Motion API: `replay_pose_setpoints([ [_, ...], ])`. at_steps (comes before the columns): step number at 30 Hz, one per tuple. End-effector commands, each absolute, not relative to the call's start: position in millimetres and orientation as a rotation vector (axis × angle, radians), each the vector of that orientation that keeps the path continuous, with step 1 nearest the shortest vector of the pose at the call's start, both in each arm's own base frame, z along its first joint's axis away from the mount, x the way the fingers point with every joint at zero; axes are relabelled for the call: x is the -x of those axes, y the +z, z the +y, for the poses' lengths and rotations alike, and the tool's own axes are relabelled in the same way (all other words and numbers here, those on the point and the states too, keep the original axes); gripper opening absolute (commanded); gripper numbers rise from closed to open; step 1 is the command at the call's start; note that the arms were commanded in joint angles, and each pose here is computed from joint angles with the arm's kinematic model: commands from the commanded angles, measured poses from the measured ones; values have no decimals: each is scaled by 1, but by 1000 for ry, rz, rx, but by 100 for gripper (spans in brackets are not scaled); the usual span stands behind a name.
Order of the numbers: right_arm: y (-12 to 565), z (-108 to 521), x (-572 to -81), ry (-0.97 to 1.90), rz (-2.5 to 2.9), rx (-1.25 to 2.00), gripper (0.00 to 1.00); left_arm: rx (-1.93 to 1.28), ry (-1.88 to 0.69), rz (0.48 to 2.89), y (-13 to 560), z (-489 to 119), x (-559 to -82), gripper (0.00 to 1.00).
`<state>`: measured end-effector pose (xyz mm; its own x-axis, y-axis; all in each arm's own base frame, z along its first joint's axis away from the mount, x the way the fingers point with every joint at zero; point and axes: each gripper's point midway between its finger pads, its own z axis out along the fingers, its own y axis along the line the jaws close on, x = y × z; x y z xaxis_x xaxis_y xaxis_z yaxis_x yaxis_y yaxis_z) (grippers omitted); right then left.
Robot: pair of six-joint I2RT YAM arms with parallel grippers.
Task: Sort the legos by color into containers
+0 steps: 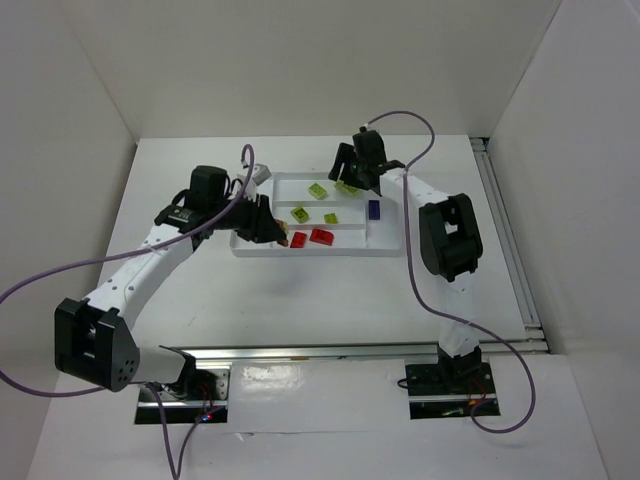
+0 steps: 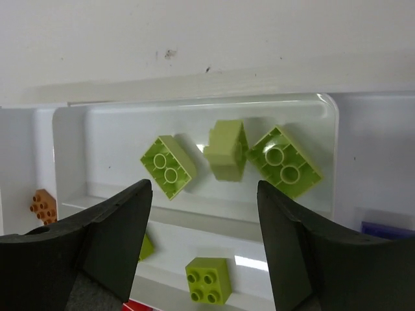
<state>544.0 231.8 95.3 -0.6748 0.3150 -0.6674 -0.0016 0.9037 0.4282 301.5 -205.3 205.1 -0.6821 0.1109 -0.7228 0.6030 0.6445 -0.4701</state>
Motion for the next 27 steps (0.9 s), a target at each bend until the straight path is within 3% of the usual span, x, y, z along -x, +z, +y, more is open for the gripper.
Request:
replay_pose_setpoints([
  [1,133,232,-547,511,2196,-205,73,-580,-985,2122,229,-206,-303,0],
  [4,157,233,-527,567,2181,-177,69,-625,-1017,2086,235,-208,-301,0],
  [6,204,245,-502,771,2113,-120,61,-666,-1041,2063,237,-210,-297,0],
  [7,195,244,-483,852,2152,-116,61,-688,-1076,2040,243,-213,-291,0],
  [9,235,251,-445,1161,2091,12,61,-712,-1106,2018,246,-213,-288,0],
  [11,226,252,-406,1369,2123,1,67,-794,-1158,1953,254,-218,-278,0],
  [12,255,258,-381,1489,2036,116,70,-817,-1163,1929,258,-219,-275,0],
  [14,248,258,-353,1609,2069,75,80,-881,-1195,1885,261,-224,-268,0],
  [18,265,271,-303,1836,2036,141,89,-947,-1189,1832,272,-231,-258,0],
  [27,276,306,-256,2137,1995,207,91,-1006,-1025,1853,273,-245,-255,0],
])
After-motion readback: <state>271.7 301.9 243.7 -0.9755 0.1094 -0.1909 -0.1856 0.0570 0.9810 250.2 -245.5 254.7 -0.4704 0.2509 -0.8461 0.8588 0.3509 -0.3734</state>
